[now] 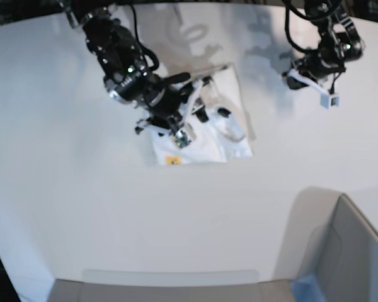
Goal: Layout the t-shirt on the table in an organized manner, then fold the t-shirt properly
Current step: 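Pull the shirt toward the table center with the right gripper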
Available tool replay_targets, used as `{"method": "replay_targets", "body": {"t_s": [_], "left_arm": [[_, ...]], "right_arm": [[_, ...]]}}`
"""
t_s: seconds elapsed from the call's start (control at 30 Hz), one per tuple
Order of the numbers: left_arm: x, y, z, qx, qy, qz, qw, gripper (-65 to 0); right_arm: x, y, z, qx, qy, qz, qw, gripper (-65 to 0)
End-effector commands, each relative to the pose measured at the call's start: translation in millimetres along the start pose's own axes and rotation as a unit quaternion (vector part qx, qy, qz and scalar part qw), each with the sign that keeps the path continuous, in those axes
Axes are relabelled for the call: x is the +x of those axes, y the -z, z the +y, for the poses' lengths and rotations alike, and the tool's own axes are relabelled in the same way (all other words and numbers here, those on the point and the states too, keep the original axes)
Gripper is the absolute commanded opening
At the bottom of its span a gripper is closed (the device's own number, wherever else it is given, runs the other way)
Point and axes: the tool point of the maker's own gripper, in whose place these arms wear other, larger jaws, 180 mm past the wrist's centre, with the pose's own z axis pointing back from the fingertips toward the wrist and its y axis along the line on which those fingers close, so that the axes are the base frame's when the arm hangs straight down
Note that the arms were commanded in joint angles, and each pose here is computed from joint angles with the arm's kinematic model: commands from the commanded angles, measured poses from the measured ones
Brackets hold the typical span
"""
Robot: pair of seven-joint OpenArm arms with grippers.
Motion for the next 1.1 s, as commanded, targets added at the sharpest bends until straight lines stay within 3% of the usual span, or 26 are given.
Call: {"method": "replay_targets", "body": {"t_s": [0.0,0.13,0.27,0.43,0.57,0.73,0.93,1.07], "left_arm": [[9.2,-4.0,-1.4,-0.004,0.006,-0.014,1.0,-60.1],[8.6,-3.3,-3.1,-0.006,0.007,-0.013,1.0,-60.1],[8.9,-3.9,-1.8,-0.004,0.005,-0.014,1.0,-60.1],[8.4,-4.1,-1.1,-0.004,0.005,-0.014,1.0,-60.1],[7.1,-4.2,-0.7,-0.003,0.004,-0.013,1.0,-60.1],[6.9,-5.0,-0.7,-0.003,0.006,-0.013,1.0,-60.2],[8.1,-9.0,-2.8,-0.001,0.015,-0.004,1.0,-60.2],[39.1,-31.3,-20.4,0.0,0.057,-0.057,0.997,-60.0]], "right_arm": [[9.4,-3.3,1.7,0.002,-0.002,-0.02,0.9998,-40.7],[-7.7,5.4,19.3,0.025,0.007,0.005,0.9997,-40.7],[-23.9,17.6,51.0,0.061,-0.016,0.035,0.9973,-40.7],[-22.3,19.2,89.2,0.107,-0.069,0.038,0.9911,-40.7],[-14.1,16.9,96.0,0.114,-0.086,0.026,0.9894,-40.7],[22.8,13.6,75.0,0.087,-0.101,-0.017,0.9909,-40.7],[56.8,17.6,20.3,0.027,-0.055,-0.046,0.997,-40.7],[53.4,7.5,-8.5,-0.005,-0.023,-0.051,0.9984,-40.7]]}}
